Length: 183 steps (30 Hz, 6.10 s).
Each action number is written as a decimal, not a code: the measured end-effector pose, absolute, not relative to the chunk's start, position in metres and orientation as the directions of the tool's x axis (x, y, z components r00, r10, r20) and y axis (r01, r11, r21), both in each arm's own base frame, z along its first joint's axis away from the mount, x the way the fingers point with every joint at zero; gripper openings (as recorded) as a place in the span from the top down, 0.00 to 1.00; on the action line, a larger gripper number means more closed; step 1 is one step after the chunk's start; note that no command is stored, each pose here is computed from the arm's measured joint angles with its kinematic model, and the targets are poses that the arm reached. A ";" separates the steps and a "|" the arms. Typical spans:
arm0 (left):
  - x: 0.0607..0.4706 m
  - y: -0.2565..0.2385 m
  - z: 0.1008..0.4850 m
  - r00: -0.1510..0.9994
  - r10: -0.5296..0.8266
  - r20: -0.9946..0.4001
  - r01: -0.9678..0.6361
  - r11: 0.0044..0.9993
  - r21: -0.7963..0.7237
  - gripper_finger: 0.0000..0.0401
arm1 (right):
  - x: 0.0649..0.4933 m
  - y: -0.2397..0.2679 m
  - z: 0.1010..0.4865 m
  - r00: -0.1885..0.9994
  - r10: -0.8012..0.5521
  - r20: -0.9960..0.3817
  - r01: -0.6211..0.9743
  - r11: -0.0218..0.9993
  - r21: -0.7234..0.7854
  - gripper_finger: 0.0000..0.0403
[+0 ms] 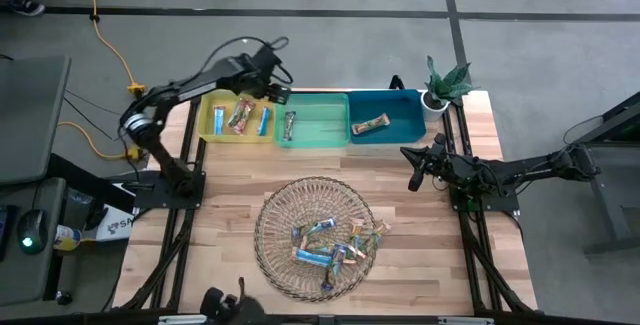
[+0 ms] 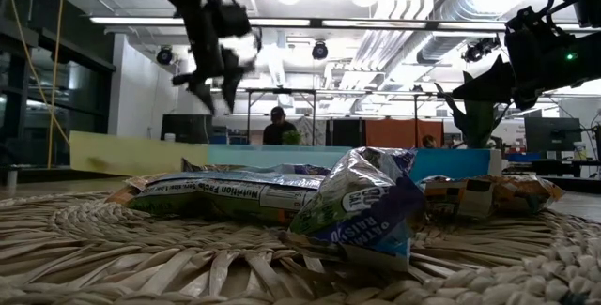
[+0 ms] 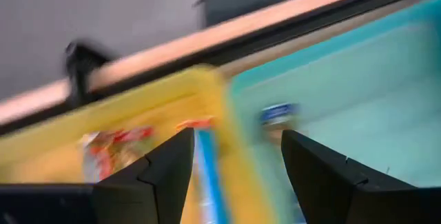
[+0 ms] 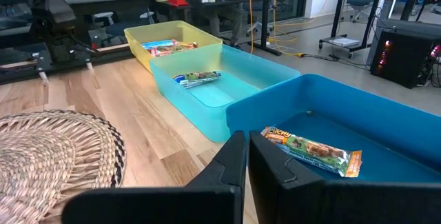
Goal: Pick and place Granola Bars by type
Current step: Put the blue granola bar into the green bin
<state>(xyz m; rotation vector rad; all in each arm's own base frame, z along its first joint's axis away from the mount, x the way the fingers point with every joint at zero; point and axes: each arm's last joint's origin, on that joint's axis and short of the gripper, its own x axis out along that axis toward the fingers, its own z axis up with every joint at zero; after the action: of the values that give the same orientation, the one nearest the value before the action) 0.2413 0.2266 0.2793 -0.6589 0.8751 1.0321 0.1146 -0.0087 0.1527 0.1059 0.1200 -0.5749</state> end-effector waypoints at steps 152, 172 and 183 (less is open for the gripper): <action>0.385 -0.091 0.166 0.372 -0.131 -0.919 -0.266 0.933 -0.240 0.85 | 0.117 -0.007 0.150 0.852 -0.494 -0.173 0.509 0.859 0.056 1.00; 0.374 -0.086 0.220 0.524 -0.067 -0.849 -0.257 0.938 -0.233 0.85 | 0.117 -0.007 0.150 0.852 -0.494 -0.173 0.509 0.859 0.056 1.00; 0.346 -0.076 0.290 0.700 0.018 -0.714 -0.210 0.960 -0.183 0.85 | 0.117 -0.007 0.150 0.852 -0.494 -0.171 0.509 0.859 0.057 1.00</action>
<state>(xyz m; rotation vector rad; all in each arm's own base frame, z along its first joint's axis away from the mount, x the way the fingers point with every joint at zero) 0.3458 -0.0755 0.2899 -0.2597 0.7877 0.1285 0.1168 -0.0073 0.1497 0.1014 0.1530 -0.5289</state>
